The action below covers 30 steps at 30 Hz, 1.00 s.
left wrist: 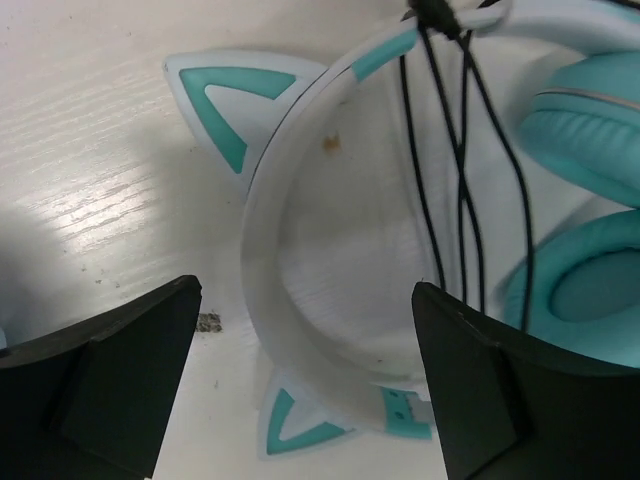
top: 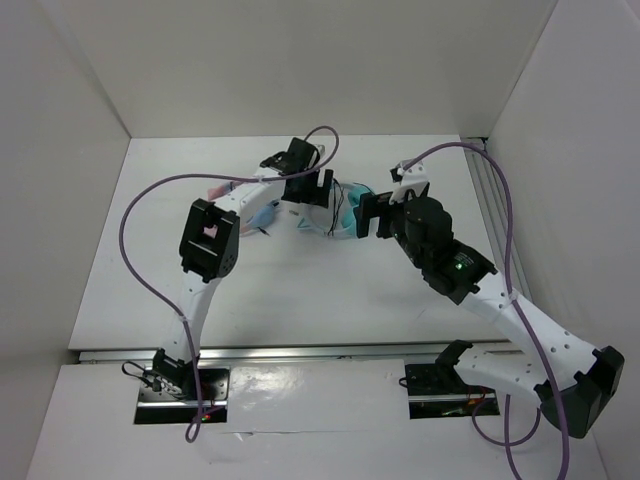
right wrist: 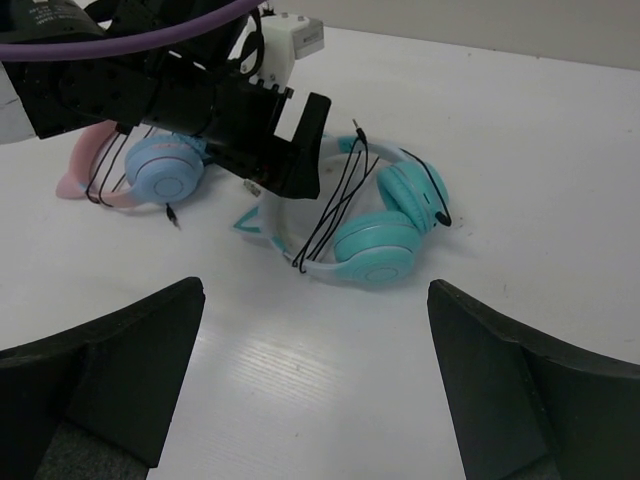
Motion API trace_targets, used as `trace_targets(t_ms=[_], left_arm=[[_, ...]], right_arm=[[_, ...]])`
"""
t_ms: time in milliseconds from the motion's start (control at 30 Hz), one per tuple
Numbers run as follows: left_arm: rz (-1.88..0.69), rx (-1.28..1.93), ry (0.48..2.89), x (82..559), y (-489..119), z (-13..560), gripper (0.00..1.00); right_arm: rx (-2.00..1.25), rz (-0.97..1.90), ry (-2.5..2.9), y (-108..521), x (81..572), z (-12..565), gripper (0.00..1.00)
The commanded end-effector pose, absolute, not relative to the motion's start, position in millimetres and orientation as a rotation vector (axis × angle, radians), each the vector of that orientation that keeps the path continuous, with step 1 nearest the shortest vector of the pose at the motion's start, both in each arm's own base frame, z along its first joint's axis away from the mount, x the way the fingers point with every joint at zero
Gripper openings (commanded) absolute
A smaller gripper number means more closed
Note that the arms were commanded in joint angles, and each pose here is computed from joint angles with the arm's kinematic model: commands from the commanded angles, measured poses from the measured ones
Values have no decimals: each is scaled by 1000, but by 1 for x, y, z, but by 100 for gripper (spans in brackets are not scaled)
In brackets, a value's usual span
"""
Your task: Wrap the headphones
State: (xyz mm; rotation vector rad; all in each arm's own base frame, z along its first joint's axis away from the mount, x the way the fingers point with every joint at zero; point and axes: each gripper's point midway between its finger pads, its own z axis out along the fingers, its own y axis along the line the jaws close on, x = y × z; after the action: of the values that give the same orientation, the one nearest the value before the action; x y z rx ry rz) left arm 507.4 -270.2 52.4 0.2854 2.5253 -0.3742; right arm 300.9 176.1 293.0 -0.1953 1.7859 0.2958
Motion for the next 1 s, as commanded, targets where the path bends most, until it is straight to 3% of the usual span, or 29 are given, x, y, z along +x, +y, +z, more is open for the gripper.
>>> trace_targets(t_ms=[0,133,233,267,367,400,467,500,733,967], left_arm=[[-411,208,2370,519,-273,128,100],[-445,177,2283,508,-272,182,100],[-498,179,2150,487,-275,259,100],[-503,166,2091,475,-266,296,100],[-449,121,2069,442,-252,330,100],[-458,118,2006,416,-244,364,100],[-389,69,2007,391,-218,363,100],[-414,25,1923,361,-196,398,100],[-370,-115,1830,244,-103,406,100],[-328,-214,1838,171,-43,396,100]], right_arm=[[-192,374,1779,185,294,302,100],[-172,408,1762,183,288,317,100],[-167,411,1771,179,282,332,100],[-193,397,1798,178,278,328,100],[-201,392,1794,170,268,338,100],[-200,393,1791,167,264,342,100],[-178,377,1778,153,254,356,100],[-167,372,1771,147,251,362,100],[-120,359,1726,102,209,409,100],[-71,329,1717,59,171,420,100]])
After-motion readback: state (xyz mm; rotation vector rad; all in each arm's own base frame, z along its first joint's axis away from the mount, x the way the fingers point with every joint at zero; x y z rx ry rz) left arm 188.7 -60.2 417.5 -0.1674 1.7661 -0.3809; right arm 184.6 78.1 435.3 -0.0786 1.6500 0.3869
